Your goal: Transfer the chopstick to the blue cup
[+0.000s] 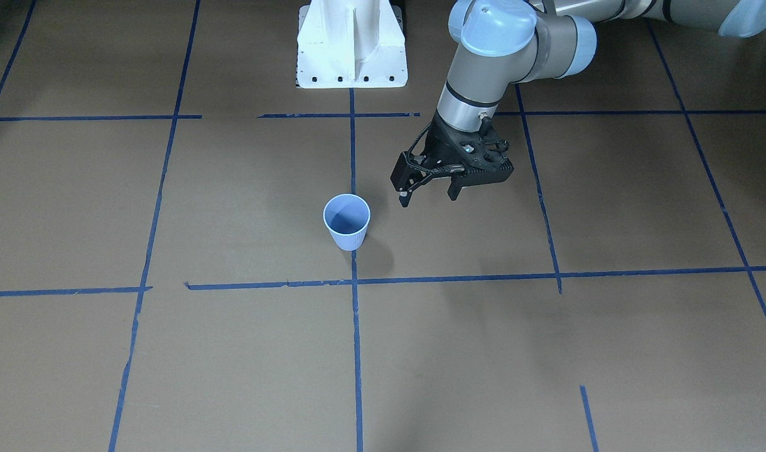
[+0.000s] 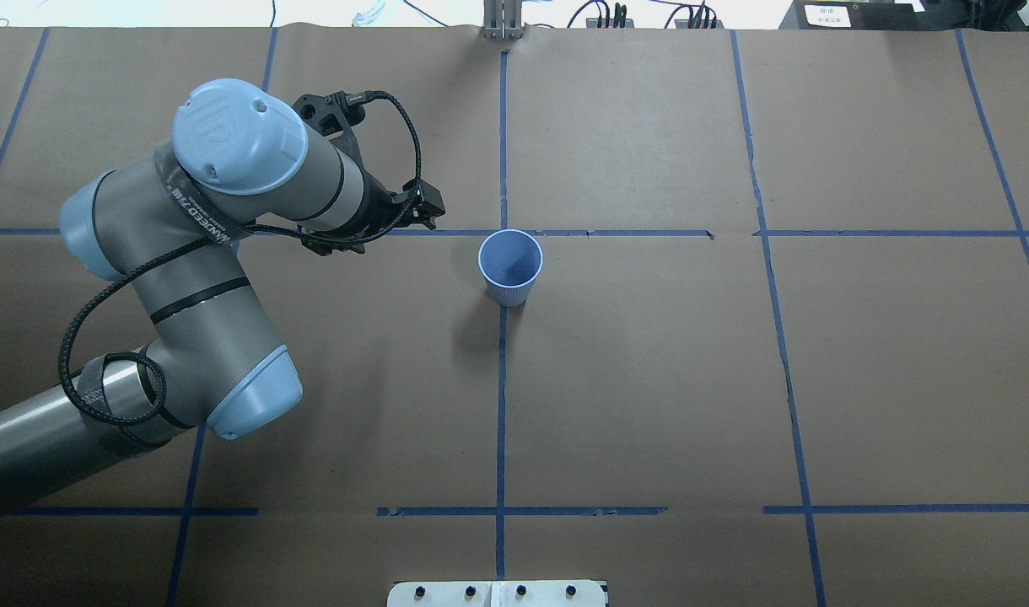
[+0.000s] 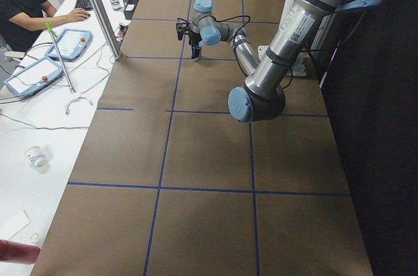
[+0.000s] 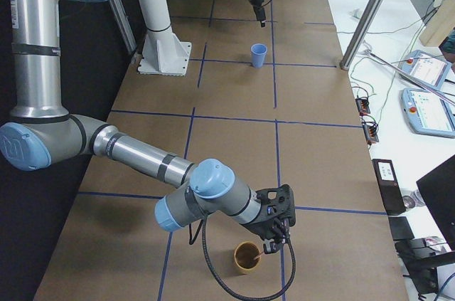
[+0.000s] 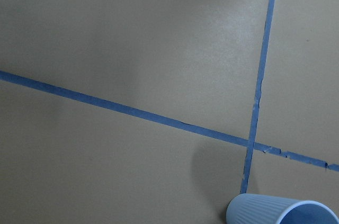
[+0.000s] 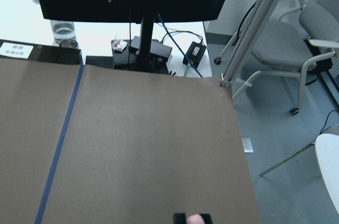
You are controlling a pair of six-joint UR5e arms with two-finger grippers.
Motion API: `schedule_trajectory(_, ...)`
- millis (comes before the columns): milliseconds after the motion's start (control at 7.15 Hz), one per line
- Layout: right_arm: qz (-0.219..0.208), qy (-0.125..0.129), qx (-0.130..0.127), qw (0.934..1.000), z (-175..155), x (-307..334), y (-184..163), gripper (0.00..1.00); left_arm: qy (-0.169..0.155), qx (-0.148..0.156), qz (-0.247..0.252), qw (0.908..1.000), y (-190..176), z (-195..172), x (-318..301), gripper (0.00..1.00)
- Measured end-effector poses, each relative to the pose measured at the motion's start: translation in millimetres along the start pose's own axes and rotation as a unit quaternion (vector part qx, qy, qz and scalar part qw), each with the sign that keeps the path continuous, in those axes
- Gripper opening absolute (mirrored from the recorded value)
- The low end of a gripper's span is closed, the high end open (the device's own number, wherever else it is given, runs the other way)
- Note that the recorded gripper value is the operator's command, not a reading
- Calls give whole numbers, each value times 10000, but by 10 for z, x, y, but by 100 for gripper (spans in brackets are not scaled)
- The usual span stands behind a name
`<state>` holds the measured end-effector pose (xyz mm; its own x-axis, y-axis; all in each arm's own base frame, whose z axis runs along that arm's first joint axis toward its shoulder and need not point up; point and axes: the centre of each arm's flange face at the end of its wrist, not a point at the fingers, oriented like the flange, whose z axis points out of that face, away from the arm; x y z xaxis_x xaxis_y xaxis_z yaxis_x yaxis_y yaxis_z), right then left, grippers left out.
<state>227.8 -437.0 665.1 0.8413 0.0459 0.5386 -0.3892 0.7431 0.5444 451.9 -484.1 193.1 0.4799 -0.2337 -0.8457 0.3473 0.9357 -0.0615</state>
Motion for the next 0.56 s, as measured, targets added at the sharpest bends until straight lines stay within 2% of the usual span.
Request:
schedule_trajectory(140, -50, 34, 227, 9997, -214, -15, -155, 0, -1, 0, -2, 10000, -1, 3, -1, 100)
schedule_trajectory(280, -58, -81, 341, 9994, -349, -130, -306, 0, 2, -2, -1, 10000, 0, 2, 0, 100)
schedule_trajectory(559, 365, -872, 229, 9953, -406, -912, -634, 0, 22, 19, -10, 10000, -24, -28, 0, 100)
